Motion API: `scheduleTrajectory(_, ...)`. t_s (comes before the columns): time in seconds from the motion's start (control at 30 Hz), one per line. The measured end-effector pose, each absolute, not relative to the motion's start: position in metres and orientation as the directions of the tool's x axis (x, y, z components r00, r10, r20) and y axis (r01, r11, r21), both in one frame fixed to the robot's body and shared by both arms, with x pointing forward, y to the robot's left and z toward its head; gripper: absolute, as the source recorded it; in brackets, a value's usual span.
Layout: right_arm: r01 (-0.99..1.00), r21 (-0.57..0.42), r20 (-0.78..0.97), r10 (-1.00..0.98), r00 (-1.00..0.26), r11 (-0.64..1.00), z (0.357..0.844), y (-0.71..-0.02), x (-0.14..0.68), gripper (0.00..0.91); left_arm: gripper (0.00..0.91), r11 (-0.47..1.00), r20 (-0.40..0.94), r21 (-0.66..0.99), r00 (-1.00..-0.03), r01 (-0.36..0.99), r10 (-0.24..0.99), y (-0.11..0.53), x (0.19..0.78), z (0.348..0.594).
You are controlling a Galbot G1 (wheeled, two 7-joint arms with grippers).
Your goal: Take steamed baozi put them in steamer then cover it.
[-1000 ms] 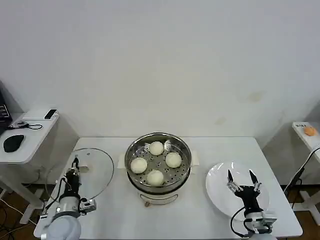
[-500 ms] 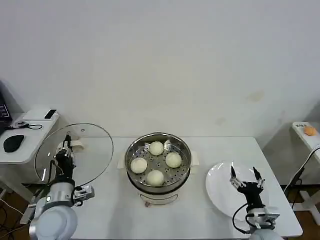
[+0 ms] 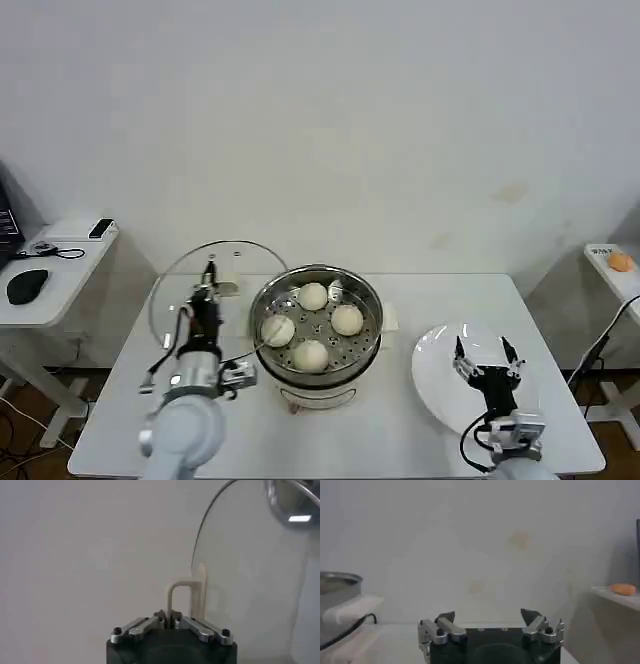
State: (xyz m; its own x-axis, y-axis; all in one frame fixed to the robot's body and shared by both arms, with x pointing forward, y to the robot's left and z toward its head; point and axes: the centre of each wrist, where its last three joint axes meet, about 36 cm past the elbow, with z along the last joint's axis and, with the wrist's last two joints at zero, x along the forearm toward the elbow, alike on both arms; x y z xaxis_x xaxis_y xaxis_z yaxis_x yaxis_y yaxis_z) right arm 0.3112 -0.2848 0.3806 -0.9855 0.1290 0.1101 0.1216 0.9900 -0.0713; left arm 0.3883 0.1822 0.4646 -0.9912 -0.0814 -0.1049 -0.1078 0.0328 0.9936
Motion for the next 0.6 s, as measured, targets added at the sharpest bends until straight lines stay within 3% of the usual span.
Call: scheduleTrajectory(0.6,0.112,-0.072,0.138,0.121,-0.983,0.991,0.379,-0.252,0.329,0.907,0.000,0.021,-0.024,1.000,-0.999,-0.023,0.040,0.092,0.424,0.445)
